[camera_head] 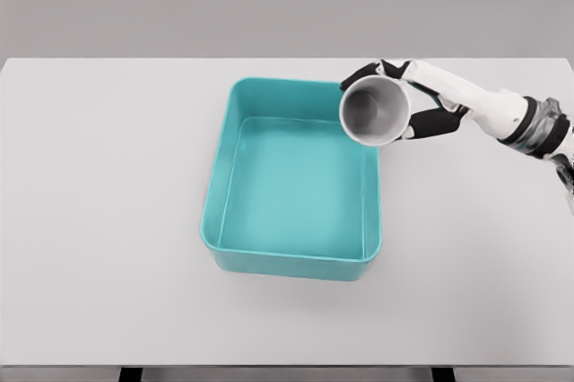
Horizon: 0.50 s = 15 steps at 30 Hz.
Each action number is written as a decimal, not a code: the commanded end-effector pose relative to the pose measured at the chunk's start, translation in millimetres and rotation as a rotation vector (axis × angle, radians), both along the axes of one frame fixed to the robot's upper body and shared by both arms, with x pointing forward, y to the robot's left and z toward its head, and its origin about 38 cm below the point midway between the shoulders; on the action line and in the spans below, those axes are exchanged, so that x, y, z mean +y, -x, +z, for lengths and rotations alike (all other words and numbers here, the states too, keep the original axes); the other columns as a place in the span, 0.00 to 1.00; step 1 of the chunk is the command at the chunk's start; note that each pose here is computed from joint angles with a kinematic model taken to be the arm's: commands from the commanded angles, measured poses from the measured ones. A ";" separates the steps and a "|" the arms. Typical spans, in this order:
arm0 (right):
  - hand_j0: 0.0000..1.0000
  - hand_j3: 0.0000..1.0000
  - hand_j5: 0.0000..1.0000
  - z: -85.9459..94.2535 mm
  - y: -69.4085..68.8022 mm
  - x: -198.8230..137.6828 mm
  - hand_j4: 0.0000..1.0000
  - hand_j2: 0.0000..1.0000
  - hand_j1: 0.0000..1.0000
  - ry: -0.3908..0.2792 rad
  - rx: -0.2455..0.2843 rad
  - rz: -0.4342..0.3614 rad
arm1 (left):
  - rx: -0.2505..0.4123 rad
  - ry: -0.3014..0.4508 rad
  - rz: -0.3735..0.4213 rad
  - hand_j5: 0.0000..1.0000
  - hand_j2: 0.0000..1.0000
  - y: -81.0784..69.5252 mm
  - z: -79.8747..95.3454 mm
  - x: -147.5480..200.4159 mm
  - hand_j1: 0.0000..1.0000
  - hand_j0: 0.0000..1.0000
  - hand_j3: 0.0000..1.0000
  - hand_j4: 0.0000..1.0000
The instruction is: Put the paper cup into the basket with your right arm
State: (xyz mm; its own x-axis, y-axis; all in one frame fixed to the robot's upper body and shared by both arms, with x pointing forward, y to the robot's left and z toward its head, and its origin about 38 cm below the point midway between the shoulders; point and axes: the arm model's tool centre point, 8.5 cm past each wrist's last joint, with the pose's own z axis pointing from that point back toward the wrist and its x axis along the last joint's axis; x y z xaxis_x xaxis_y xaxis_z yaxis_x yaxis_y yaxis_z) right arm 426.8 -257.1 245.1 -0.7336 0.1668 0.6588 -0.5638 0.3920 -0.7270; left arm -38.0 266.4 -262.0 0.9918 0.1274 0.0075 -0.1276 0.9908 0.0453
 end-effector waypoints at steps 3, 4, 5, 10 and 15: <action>0.71 0.71 0.71 5.5 7.2 35.4 0.71 0.71 0.71 0.094 -0.115 0.053 | 0.000 0.000 0.000 1.00 1.00 0.1 0.0 0.0 1.00 1.00 1.00 1.00; 0.71 0.71 0.71 1.6 7.1 44.4 0.71 0.71 0.71 0.130 -0.138 0.058 | -0.001 0.000 0.000 1.00 1.00 -0.1 0.0 0.1 1.00 1.00 1.00 1.00; 0.72 0.72 0.72 -4.4 5.2 54.1 0.72 0.72 0.72 0.177 -0.150 0.051 | 0.000 0.000 0.000 1.00 1.00 0.1 0.0 0.0 1.00 1.00 1.00 1.00; 0.72 0.72 0.72 -27.4 -0.6 73.0 0.72 0.72 0.72 0.403 -0.203 0.003 | 0.000 0.000 0.000 1.00 1.00 0.1 0.0 0.0 1.00 1.00 1.00 1.00; 0.84 0.84 0.84 -49.2 -0.9 110.3 0.84 0.84 0.84 0.647 -0.249 -0.039 | -0.001 0.000 0.000 1.00 1.00 -0.1 0.0 0.1 1.00 1.00 1.00 1.00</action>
State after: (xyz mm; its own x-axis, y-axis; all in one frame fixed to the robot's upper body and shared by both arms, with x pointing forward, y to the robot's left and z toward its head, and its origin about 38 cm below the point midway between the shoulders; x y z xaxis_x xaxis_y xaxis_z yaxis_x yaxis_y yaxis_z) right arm 428.2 -156.6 205.4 -0.8427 0.4582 0.2826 -0.3591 -0.0873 -0.9292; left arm -38.0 266.4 -262.0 0.9919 0.1271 0.0078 -0.1274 0.9908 0.0454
